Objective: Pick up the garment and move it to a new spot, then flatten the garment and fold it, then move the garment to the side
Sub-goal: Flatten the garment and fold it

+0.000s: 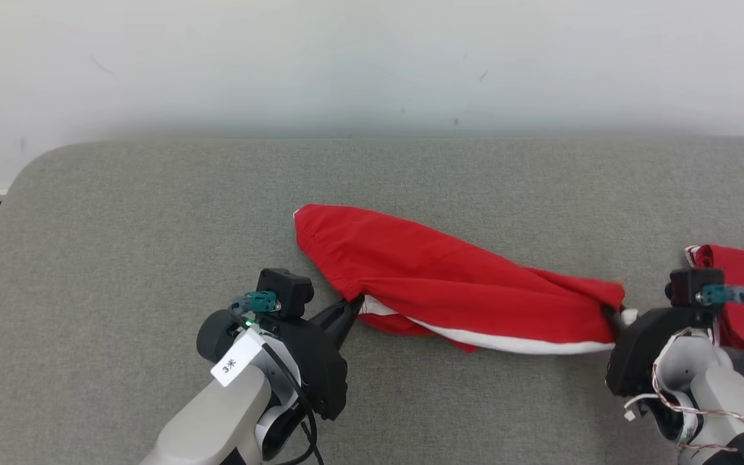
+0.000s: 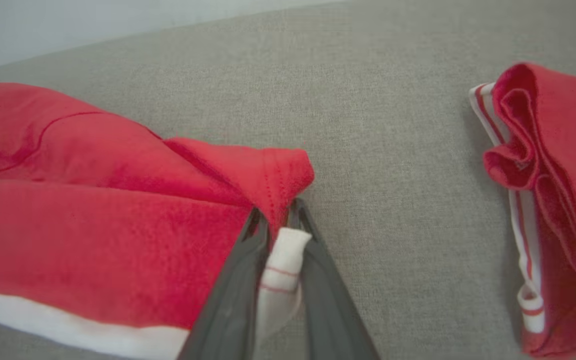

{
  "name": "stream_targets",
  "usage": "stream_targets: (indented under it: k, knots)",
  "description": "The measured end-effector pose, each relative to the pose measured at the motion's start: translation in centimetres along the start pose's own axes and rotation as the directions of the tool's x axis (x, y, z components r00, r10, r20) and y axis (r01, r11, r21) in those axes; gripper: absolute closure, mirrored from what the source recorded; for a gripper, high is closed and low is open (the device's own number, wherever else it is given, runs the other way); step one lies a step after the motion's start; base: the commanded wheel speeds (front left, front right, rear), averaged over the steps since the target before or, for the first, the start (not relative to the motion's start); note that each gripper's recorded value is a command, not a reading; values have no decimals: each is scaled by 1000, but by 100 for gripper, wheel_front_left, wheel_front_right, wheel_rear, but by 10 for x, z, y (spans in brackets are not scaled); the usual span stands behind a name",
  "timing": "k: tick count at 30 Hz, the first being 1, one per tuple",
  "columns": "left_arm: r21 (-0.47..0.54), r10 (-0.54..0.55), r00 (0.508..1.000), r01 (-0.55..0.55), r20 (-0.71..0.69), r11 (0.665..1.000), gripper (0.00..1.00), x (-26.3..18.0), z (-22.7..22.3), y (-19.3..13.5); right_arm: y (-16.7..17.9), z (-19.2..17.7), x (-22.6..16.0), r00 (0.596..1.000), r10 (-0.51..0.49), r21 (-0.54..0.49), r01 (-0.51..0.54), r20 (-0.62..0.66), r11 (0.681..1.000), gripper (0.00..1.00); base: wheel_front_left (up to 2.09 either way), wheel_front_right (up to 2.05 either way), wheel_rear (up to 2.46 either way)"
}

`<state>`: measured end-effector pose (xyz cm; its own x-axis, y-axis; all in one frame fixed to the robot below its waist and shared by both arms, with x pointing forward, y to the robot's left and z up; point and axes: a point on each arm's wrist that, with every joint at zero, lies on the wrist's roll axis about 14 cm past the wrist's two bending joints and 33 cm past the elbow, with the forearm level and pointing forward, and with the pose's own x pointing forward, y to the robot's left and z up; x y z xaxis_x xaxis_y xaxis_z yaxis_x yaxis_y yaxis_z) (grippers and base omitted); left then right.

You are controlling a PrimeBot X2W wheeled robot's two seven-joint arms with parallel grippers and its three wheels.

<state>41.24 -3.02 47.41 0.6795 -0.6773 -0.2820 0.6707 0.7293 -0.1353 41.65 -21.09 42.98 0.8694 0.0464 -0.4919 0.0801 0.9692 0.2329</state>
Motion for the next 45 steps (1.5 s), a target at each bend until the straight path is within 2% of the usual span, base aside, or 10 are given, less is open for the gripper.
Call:
stream_targets:
  k: [1, 2, 12, 17, 28, 37, 40, 43, 44, 45]
  knots:
    - [2, -3, 1000, 3, -6, 1000, 100, 0, -1, -1, -1, -7, -1, 1000, -2, -5, 2, -24, 1000, 13, 0, 0, 0]
    - [3, -5, 1000, 5, -8, 1000, 100, 1, -2, -2, -2, -14, -1, 999, -5, -13, 4, -50, 1000, 0, 0, 0, 0]
    - [14, -20, 1000, 21, -19, 1000, 100, 1, -3, -8, -13, -32, -9, 987, -47, -127, 27, -157, 992, 0, 0, 0, 0]
    - [14, -26, 999, 26, -22, 1000, 100, 2, -4, -10, -24, -61, -21, 966, -84, -179, 39, -246, 983, 0, 0, 0, 0]
    - [1, -37, 999, 37, -32, 999, 100, 6, -8, -9, -22, -62, -30, 960, -82, -186, 32, -268, 982, 0, 0, 0, 0]
    - [10, -53, 998, 53, -30, 999, 100, 9, -5, -12, -26, -79, -41, 937, -103, -189, 40, -334, 981, 0, 0, 0, 0]
    - [6, -51, 998, 51, -32, 999, 100, 9, -6, -10, -25, -75, -41, 939, -99, -188, 38, -328, 981, 8, 0, 0, 0]
    - [5, -51, 998, 51, -35, 999, 100, 9, -7, -10, -25, -72, -42, 941, -101, -185, 42, -324, 982, 61, 0, 0, 0]
    - [5, -53, 998, 53, -35, 999, 100, 9, -7, -10, -24, -70, -41, 942, -99, -184, 41, -320, 982, 71, 0, 0, 0]
    - [3, -54, 998, 54, -36, 999, 100, 10, -8, -11, -23, -70, -42, 940, -98, -184, 39, -327, 982, 74, 0, 0, 0]
